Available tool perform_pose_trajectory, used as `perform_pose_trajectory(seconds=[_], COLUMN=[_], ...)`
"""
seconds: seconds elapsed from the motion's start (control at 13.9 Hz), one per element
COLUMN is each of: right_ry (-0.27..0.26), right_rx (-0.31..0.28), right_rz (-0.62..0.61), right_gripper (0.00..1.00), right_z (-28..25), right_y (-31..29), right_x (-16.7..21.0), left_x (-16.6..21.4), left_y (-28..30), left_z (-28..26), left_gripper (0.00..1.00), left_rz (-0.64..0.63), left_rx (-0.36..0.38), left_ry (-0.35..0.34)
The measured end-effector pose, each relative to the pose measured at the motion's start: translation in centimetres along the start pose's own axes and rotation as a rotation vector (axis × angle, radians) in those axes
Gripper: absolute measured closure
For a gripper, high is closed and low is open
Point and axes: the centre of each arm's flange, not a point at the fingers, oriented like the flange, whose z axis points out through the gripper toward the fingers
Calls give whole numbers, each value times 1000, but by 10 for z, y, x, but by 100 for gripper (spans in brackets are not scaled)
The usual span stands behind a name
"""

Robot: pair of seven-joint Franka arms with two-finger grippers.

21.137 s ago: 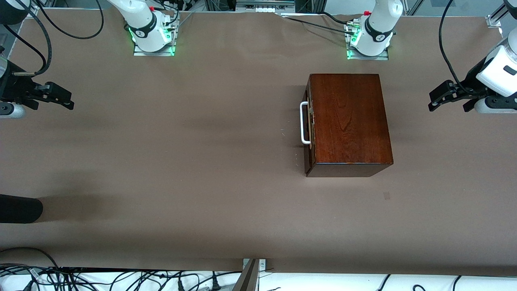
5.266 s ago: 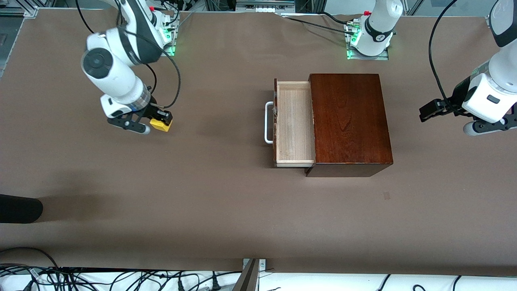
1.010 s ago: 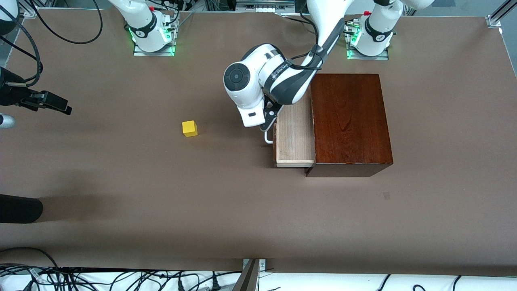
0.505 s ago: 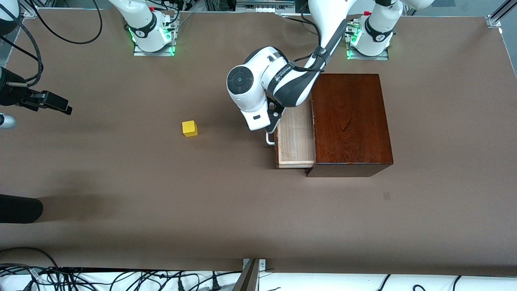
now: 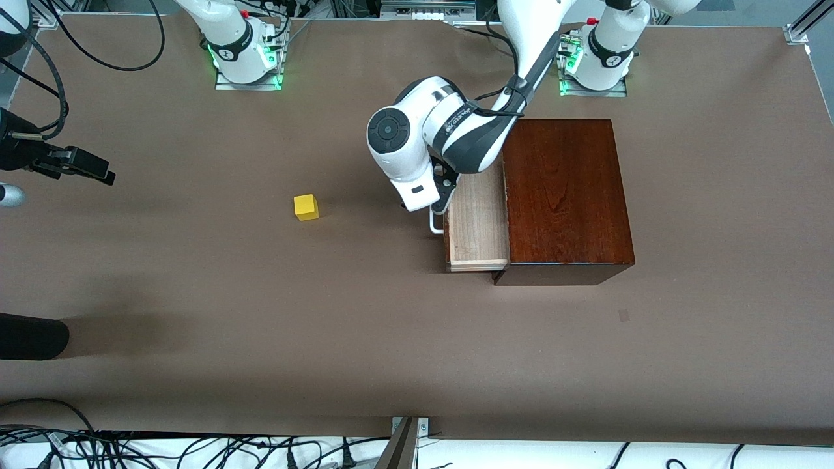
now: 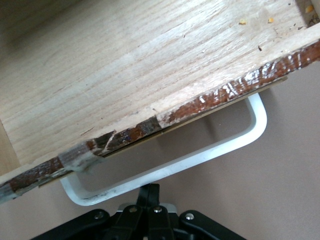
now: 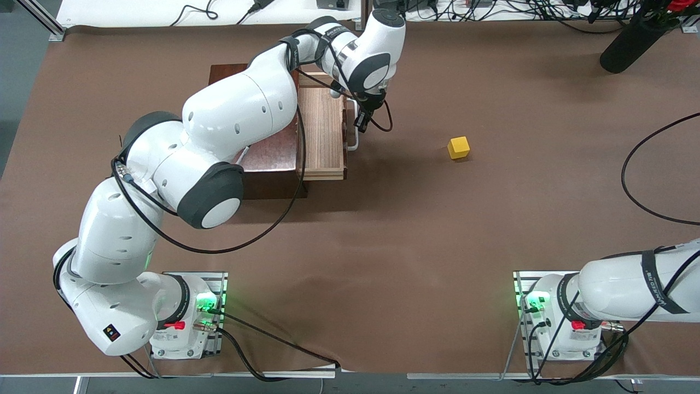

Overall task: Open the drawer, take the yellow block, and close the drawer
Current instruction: 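Push the drawer shut into the box with the left gripper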

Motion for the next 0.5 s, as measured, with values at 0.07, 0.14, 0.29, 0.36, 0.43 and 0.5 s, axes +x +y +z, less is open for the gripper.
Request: perform_pose_trajectory(seconds=[0.07, 0.14, 0.29, 0.36, 0.43, 0.5], right_ry=[1, 2, 2, 2, 2, 2], right_rx=[0, 0, 0, 0, 0, 0], right_rz=[0, -1, -1, -1, -1, -2], right_gripper=[0, 0, 0, 0, 0, 0], right_z=[-1, -1, -1, -1, -1, -1], right_y=[0, 0, -1, -1, -1, -1], right_x=[0, 0, 0, 0, 0, 0], left_x=[0, 0, 1, 1, 2, 3], left_y=[0, 0, 0, 1, 1, 1], left_z=[0, 0, 0, 0, 0, 0], left_gripper=[99, 99, 99, 99, 99, 99], left_rz=[-1, -2, -5, -8, -10, -12], left_rx=[0, 0, 0, 0, 0, -1], left_ry=[0, 0, 1, 2, 3, 3])
